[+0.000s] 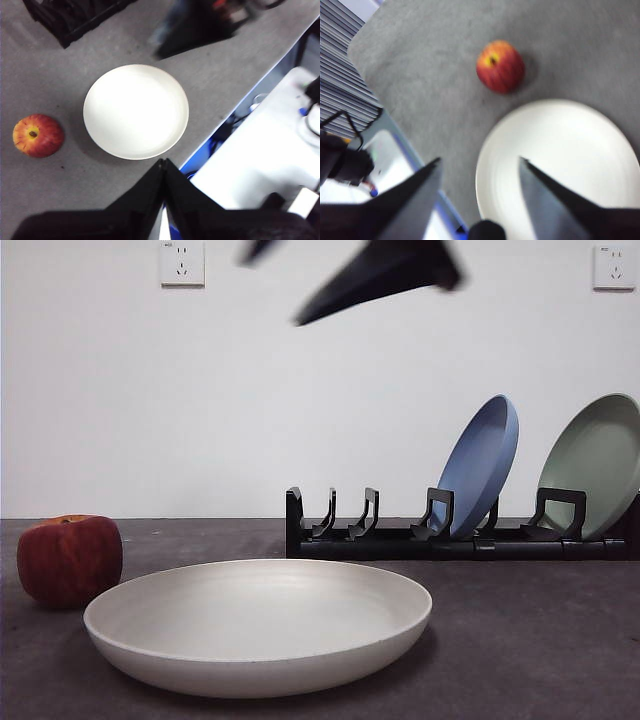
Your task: Take the yellow plate from the plate rack,put the plate on the table,take the apple from the table,put the apple in the plate
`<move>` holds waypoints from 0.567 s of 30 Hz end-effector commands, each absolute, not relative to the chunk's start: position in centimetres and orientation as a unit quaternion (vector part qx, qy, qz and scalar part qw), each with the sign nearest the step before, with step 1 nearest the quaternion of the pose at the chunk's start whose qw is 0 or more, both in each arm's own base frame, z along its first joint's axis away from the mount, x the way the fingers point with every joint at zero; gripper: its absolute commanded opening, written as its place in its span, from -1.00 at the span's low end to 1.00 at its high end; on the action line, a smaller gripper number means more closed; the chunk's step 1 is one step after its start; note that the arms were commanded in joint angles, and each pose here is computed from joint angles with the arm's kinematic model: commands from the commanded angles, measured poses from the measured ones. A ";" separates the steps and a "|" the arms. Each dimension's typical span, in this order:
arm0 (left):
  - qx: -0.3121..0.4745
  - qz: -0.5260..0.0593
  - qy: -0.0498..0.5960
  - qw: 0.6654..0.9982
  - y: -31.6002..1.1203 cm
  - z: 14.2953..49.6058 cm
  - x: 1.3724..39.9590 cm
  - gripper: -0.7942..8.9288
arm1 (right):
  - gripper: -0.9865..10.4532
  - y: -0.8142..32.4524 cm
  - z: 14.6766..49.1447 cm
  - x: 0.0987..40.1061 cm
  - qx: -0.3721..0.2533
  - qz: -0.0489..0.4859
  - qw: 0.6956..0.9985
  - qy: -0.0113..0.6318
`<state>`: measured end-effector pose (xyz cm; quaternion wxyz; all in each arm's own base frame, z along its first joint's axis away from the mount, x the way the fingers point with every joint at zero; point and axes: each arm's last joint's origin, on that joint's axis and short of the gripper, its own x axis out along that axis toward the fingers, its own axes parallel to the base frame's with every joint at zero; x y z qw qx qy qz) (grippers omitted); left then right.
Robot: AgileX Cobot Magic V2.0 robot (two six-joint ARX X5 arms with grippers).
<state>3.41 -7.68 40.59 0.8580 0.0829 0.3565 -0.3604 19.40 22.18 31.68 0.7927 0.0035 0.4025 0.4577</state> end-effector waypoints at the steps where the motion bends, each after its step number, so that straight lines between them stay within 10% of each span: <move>1: 0.059 -0.374 0.353 0.855 -6.5 40.7 2.9 -0.85 | 0.40 25.3 31.9 21.1 -0.035 0.472 0.793 0.384; 17: 0.070 -0.300 0.378 0.873 -4.1 33.4 2.5 -0.85 | 0.62 39.2 27.0 29.1 -0.166 0.450 0.776 0.410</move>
